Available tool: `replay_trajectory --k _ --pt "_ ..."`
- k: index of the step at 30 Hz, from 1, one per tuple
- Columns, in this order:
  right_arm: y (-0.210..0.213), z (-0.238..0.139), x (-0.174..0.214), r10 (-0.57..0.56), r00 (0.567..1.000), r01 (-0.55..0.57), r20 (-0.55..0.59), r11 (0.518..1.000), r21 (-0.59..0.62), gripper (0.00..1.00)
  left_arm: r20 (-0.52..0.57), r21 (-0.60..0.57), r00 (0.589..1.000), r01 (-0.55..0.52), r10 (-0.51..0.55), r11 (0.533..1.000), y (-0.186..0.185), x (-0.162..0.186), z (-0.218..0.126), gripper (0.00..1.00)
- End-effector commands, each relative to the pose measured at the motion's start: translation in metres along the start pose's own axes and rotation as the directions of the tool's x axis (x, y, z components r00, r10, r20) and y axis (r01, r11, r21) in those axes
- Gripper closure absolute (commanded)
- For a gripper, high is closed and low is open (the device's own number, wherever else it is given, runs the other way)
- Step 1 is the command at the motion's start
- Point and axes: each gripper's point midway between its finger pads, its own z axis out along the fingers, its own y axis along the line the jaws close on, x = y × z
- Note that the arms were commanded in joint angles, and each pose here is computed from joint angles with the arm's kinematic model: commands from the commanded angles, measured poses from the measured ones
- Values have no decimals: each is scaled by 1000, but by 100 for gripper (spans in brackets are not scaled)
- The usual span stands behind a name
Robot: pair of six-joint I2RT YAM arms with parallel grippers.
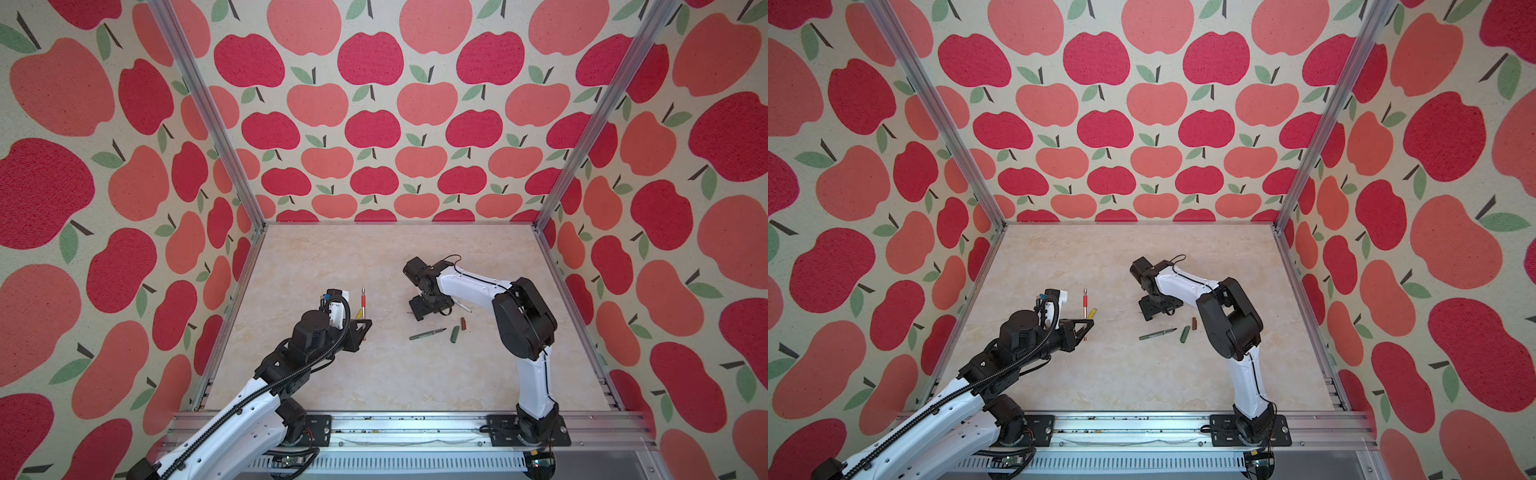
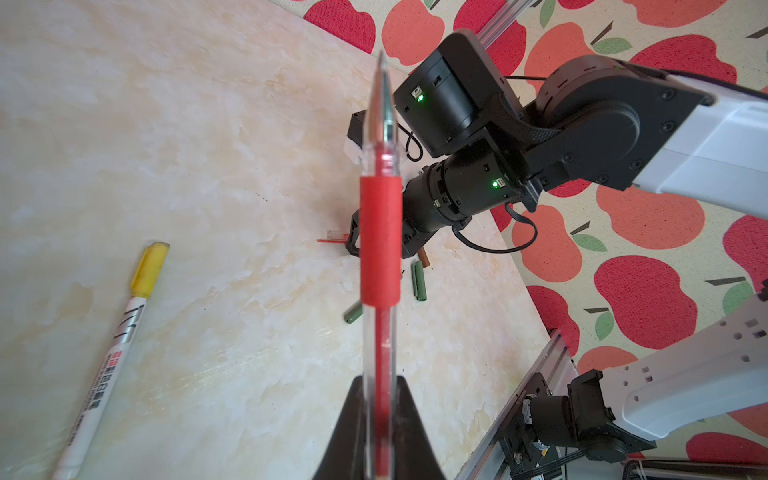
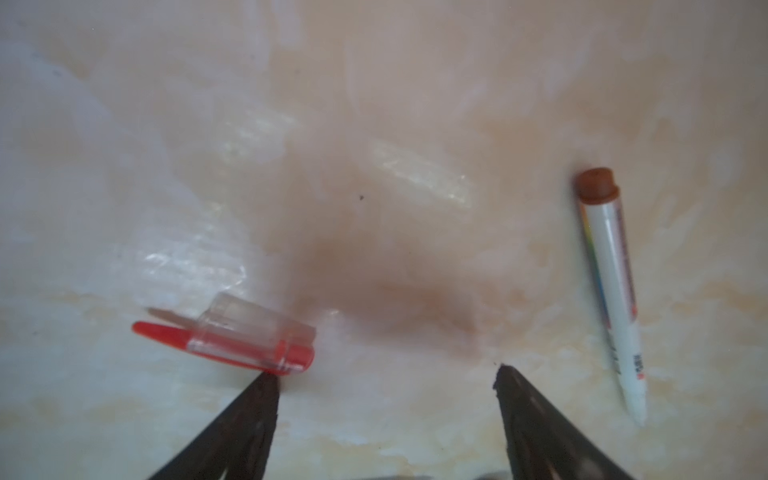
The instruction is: Insert the pens into the pen caps
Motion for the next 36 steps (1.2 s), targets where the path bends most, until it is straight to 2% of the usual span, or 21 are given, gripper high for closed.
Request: replay_trajectory --k 1,6,9,10,12,14,15,17,20,23,24,28,29,36 --pt "-23 4 -6 -26 1000 26 -5 996 81 16 19 31 1000 -9 8 999 -10 -10 -2 100" --pt "-38 2 -22 53 998 -55 26 997 63 16 27 21 1000 -11 11 1000 -8 -11 -3 100" --pt "-36 -12 -29 153 986 -154 62 988 10 17 26 19 1000 -10 9 1000 -7 -11 -2 100" --pt "-35 -21 -29 218 973 -218 70 976 -11 18 26 20 1000 -10 10 1000 -7 -11 -3 100" --pt "-36 -41 -27 386 919 -383 81 922 -56 20 28 20 1000 -14 14 1000 -8 -12 -4 100" --pt "-32 -57 -19 564 824 -555 54 823 -123 22 36 22 999 -22 21 1000 -10 -15 -6 100" --pt "-27 -63 -16 622 782 -610 40 777 -155 24 40 21 999 -26 25 999 -10 -16 -7 100" --pt "-19 -71 -6 743 669 -727 13 659 -194 26 52 18 998 -31 30 999 -11 -19 -8 100" --pt "-5 -74 7 851 523 -840 -47 505 -201 27 70 11 997 -30 29 999 -10 -22 -11 100" --pt "9 -75 10 898 432 -894 -82 414 -171 27 82 6 996 -19 19 1000 -10 -24 -12 100" --pt "13 -75 8 904 419 -900 -83 402 -167 27 85 2 996 -17 17 1000 -9 -24 -13 100" --pt "25 -63 6 941 317 -944 -120 302 -132 29 94 1 995 -17 17 1000 -9 -26 -16 100" --pt "28 -58 4 944 305 -949 -127 289 -129 30 91 3 996 -25 24 1000 -10 -25 -16 100" --pt "38 -30 -6 948 284 -958 -146 275 -80 35 61 30 994 -89 87 996 -19 -22 -21 100"
